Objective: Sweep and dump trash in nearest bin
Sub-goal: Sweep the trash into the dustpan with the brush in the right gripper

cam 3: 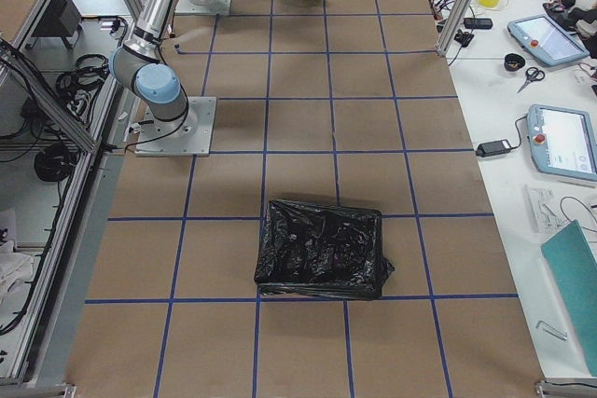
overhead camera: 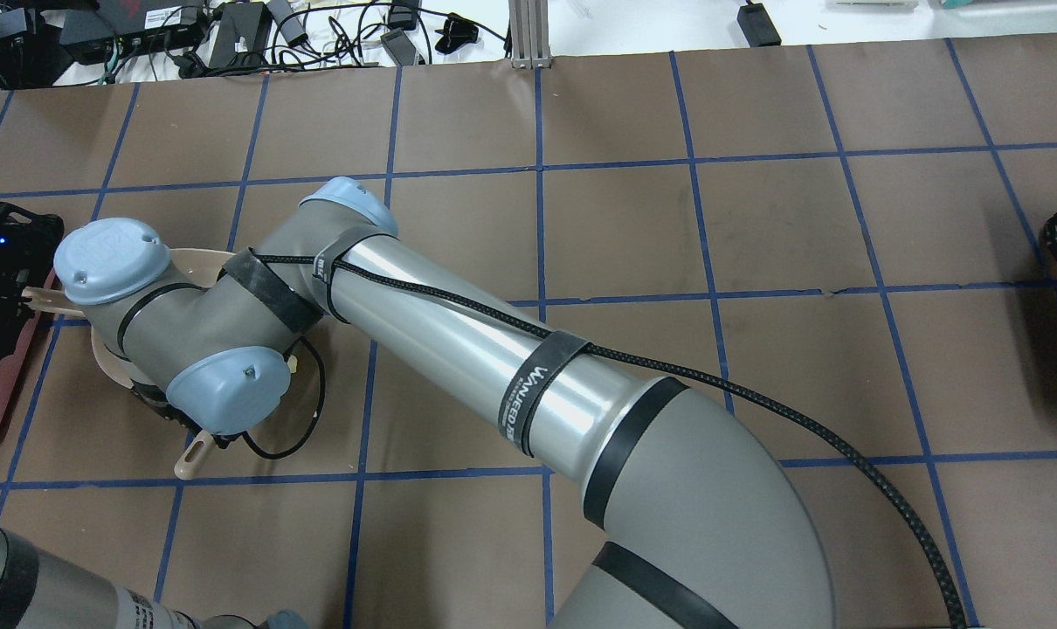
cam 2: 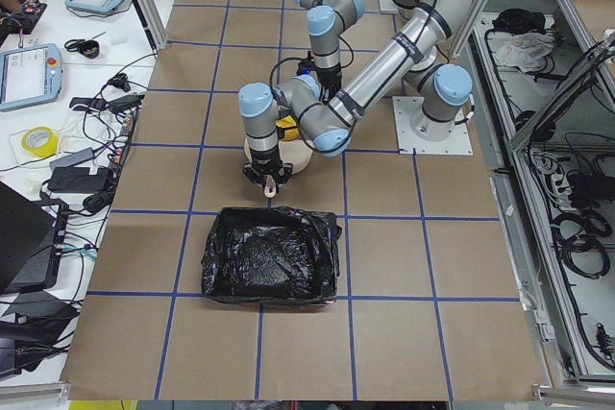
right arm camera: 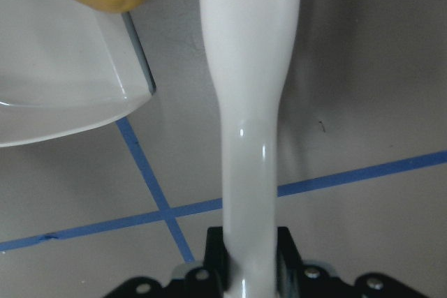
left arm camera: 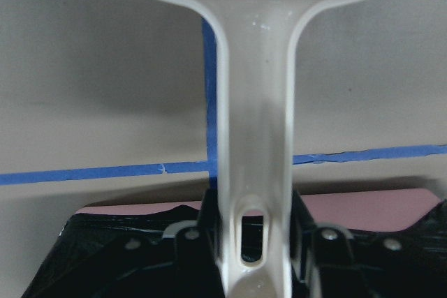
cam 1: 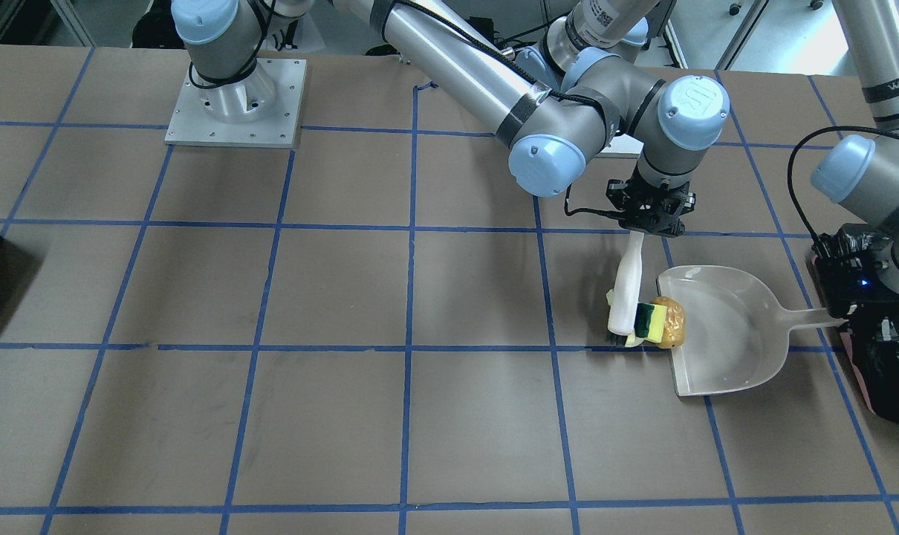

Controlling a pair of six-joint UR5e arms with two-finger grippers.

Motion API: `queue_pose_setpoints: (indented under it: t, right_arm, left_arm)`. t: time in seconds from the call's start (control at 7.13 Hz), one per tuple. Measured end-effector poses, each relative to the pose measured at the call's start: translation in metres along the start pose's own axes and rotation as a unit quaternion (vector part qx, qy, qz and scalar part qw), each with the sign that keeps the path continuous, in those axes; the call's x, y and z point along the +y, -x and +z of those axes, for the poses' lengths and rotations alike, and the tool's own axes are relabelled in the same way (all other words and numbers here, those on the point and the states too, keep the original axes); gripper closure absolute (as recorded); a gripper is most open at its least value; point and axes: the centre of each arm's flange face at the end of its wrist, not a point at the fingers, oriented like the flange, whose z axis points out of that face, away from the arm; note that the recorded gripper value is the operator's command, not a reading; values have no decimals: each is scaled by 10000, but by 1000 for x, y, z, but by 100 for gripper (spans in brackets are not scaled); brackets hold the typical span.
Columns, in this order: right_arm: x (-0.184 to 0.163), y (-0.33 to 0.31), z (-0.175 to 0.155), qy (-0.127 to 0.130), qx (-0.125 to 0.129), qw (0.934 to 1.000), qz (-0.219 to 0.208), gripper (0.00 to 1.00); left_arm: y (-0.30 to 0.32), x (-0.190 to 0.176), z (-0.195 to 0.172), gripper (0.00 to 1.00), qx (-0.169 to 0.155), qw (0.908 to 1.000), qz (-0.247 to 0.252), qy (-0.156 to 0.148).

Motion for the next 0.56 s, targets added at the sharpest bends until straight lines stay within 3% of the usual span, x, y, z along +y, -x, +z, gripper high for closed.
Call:
queue_pose_setpoints:
  t: [0.56]
  right_arm:
    - [-12,33,7,-52,-350,9994,37,100]
  left_arm:
    - [1,0,3,100,8,10000,3,-7]
